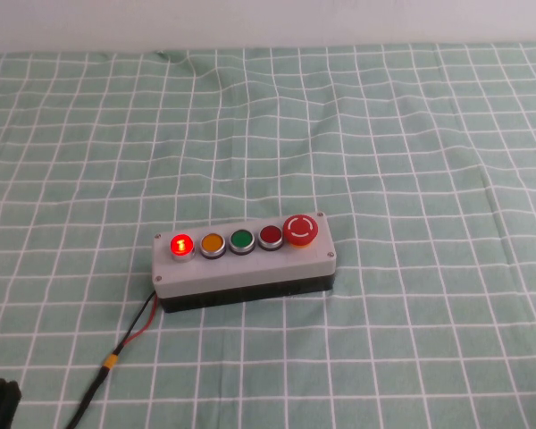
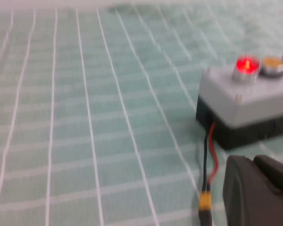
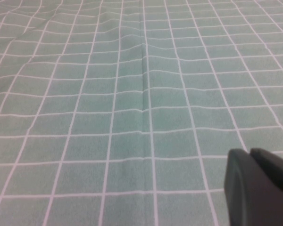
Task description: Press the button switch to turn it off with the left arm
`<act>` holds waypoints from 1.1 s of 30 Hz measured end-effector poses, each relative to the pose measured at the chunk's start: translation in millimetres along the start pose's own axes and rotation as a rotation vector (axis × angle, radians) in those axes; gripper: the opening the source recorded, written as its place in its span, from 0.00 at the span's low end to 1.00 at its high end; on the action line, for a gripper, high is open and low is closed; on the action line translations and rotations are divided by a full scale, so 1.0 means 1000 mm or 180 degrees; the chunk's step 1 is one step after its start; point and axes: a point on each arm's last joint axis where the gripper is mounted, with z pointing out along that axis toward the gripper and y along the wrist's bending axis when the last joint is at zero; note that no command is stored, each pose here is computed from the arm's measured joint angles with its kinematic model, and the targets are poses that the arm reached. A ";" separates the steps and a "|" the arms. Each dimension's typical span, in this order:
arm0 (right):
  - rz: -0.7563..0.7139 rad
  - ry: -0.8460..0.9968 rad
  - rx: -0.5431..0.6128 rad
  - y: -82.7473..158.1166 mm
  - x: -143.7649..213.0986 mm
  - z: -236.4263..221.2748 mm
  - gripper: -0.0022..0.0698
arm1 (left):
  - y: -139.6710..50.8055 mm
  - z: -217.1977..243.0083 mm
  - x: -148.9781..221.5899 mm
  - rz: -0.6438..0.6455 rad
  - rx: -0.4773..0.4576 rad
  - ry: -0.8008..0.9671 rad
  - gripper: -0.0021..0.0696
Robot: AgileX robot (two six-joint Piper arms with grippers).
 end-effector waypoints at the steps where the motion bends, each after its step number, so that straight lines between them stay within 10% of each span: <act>1: 0.0000 0.0000 0.0000 0.000 0.000 0.000 0.01 | 0.000 0.000 -0.003 0.0000 -0.0008 -0.0098 0.03; 17: 0.0000 0.0000 0.0000 0.000 0.000 0.000 0.01 | 0.002 -0.006 -0.032 -0.0008 -0.0086 -0.1127 0.03; 33: 0.0000 0.0000 0.0000 0.000 0.000 0.000 0.01 | 0.014 -0.062 -0.112 -0.0712 -0.0121 -0.3298 0.03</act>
